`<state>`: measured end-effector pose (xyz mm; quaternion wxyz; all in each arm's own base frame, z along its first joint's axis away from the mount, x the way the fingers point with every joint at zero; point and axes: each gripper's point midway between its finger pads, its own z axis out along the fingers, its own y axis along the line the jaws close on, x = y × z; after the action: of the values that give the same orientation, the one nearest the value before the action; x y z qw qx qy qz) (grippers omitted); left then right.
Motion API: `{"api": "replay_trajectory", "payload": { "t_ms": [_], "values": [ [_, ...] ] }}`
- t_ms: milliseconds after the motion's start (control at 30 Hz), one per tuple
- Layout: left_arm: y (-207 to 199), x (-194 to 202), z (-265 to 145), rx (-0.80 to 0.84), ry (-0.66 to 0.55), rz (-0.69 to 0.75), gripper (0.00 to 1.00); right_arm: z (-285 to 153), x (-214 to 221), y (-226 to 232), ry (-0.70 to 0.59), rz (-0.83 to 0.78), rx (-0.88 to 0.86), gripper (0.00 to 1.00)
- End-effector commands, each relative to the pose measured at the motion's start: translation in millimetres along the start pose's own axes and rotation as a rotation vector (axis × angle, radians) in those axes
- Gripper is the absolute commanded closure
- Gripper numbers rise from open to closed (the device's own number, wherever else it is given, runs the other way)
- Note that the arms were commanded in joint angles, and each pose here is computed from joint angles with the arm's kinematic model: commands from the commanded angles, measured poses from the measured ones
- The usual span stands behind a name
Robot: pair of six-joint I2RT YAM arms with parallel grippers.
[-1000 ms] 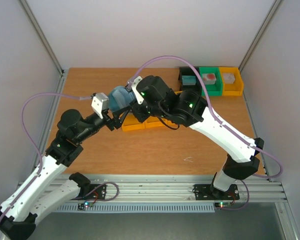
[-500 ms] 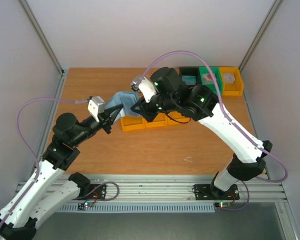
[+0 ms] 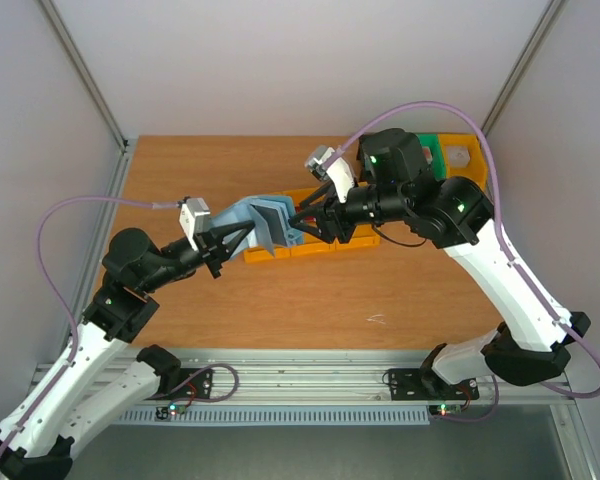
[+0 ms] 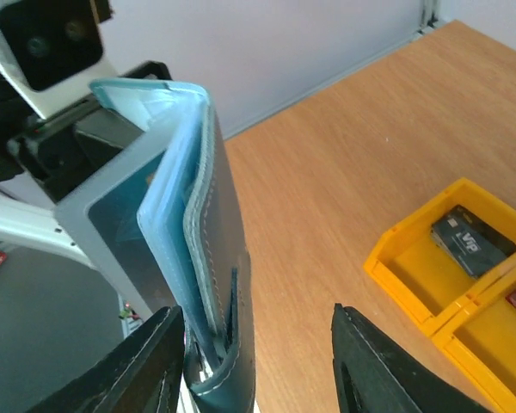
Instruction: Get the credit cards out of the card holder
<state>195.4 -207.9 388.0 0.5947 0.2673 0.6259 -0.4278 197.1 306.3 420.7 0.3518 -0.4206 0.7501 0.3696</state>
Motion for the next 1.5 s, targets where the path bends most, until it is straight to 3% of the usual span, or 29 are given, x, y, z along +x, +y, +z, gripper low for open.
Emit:
{"api": "replay_trajectory", "payload": {
  "t_ms": [0, 200, 567, 633, 733, 800, 833, 900, 967, 1133, 1233, 1467],
  "values": [
    [-8, -15, -1, 0.041, -0.062, 0.011, 1.00, 1, -7, 7, -0.029, -0.021, -0.049, 0.52],
    [-5, -16, -2, 0.020, -0.060, -0.005, 1.00, 1, -9, 25, -0.040, -0.034, -0.157, 0.40],
    [-6, -17, -2, 0.027, -0.064, -0.005, 1.00, 23, -9, 4, -0.041, -0.006, -0.034, 0.37],
    [-7, -16, -1, 0.033, -0.063, -0.005, 1.00, 28, -8, 0, -0.034, 0.005, -0.017, 0.45],
    [-5, -14, -1, 0.022, -0.060, -0.013, 1.00, 35, -9, -3, -0.037, 0.036, -0.015, 0.81],
    [1, -14, -1, -0.009, -0.061, -0.018, 1.00, 38, -8, -6, -0.030, 0.050, -0.007, 0.97],
    [6, -13, -1, -0.035, -0.062, -0.023, 0.95, 39, -7, -9, -0.025, 0.061, 0.009, 0.99],
    [21, -12, -2, -0.117, -0.073, -0.029, 0.71, 38, -4, -18, -0.021, 0.080, 0.064, 0.99],
    [39, -6, -5, -0.221, -0.062, -0.037, 0.55, 34, -1, -37, -0.012, 0.109, 0.179, 0.99],
    [80, 3, -16, -0.448, -0.055, -0.016, 0.42, 15, 16, -96, 0.051, 0.209, 0.553, 0.99],
    [68, 11, -11, -0.364, -0.026, 0.006, 0.36, 6, 30, -118, 0.137, 0.191, 0.776, 0.99],
    [50, 32, -1, -0.227, 0.031, -0.076, 0.23, 28, 23, -99, 0.164, 0.134, 0.720, 0.99]
  ]
}}
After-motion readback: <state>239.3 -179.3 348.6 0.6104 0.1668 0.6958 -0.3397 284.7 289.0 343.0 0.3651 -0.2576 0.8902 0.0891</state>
